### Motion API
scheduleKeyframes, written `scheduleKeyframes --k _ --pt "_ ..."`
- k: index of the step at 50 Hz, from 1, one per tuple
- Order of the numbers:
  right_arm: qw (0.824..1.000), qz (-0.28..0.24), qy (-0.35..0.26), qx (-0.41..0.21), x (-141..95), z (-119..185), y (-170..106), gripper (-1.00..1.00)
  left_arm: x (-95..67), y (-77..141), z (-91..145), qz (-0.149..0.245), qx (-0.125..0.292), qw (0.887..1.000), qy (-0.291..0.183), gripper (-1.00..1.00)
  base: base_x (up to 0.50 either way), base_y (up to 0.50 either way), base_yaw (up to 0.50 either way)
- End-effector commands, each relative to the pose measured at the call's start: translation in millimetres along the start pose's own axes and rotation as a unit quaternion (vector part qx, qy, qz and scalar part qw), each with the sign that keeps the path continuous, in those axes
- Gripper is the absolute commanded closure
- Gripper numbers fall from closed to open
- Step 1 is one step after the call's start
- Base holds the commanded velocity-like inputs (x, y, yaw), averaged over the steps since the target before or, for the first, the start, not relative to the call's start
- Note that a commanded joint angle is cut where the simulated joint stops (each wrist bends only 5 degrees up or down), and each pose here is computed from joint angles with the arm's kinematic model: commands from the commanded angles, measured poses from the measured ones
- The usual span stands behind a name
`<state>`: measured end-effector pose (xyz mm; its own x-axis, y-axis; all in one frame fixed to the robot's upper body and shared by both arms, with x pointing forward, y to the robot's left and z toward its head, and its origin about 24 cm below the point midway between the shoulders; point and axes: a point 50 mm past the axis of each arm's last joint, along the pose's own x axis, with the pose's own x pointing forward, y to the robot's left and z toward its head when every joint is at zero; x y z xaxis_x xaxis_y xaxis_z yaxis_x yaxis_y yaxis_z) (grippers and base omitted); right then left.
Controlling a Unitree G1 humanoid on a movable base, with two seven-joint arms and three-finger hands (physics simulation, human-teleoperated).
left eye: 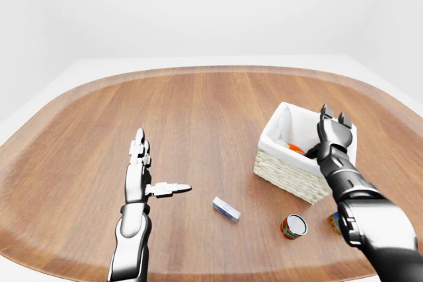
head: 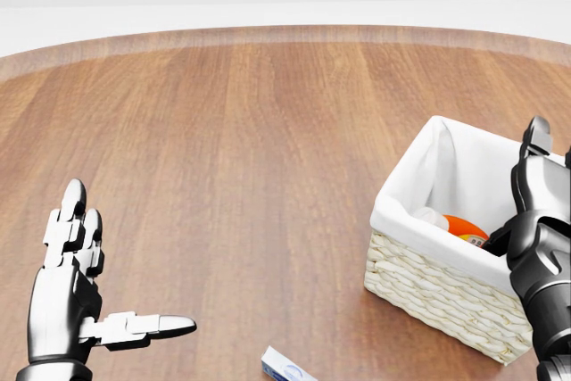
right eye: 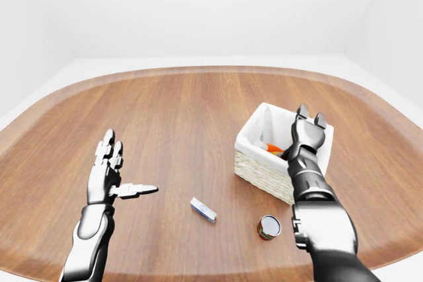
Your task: Pick up the ketchup, and put it in the basket.
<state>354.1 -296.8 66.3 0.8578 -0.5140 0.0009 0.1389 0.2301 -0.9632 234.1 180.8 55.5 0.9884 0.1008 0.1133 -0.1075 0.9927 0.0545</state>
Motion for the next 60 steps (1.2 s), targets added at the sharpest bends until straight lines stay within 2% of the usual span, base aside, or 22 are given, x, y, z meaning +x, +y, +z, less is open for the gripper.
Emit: scheduleKeyframes --k 1,20,22,32,33,45,48,49,51,58,60 --pt "1.000 -0.001 -0.002 -0.002 0 1 0 -1.00 0.2 0 0 0.000 0.000 1.000 0.000 -1.00 0.00 0.00 0.00" --pt "1.000 -0.019 -0.004 0.007 8 3 -17 -1.00 0.6 1 1 0.000 -0.001 1.000 -0.002 -1.00 0.00 0.00 0.00" --pt "0.999 -0.040 0.000 0.017 16 2 -39 -1.00 1.0 1 0 0.001 0.000 1.000 -0.001 -1.00 0.00 0.00 0.00" --pt "0.998 -0.056 0.004 0.025 22 0 -56 -1.00 1.4 1 0 0.001 0.000 1.000 -0.001 -1.00 0.00 0.00 0.00" --pt "0.997 -0.071 0.003 0.028 26 -3 -70 -1.00 1.2 1 0 0.001 0.000 1.000 -0.001 -1.00 0.00 0.00 0.00" --pt "0.994 -0.103 -0.018 0.034 31 -3 -104 -1.00 -1.0 1 3 0.001 -0.001 1.000 -0.007 -1.00 0.00 0.00 0.00" --pt "0.994 -0.103 -0.018 0.034 31 -3 -104 -1.00 -1.0 1 3 0.001 -0.001 1.000 -0.007 -1.00 0.00 0.00 0.00" --pt "0.991 -0.125 -0.041 0.028 30 2 -120 -1.00 -1.4 0 3 0.000 0.000 1.000 -0.006 -1.00 0.00 0.00 0.00" --pt "0.988 -0.135 -0.067 0.024 25 7 -135 -1.00 -1.3 1 3 0.000 0.000 1.000 -0.006 -1.00 0.00 0.00 0.00" --pt "0.980 -0.159 -0.118 -0.006 8 19 -158 -1.00 -1.5 1 2 0.000 0.000 1.000 -0.005 -1.00 0.00 0.00 0.00" --pt "0.973 -0.176 -0.149 -0.024 -8 28 -175 -1.00 -1.8 1 3 0.000 0.000 1.000 -0.005 -1.00 0.00 0.00 0.00"
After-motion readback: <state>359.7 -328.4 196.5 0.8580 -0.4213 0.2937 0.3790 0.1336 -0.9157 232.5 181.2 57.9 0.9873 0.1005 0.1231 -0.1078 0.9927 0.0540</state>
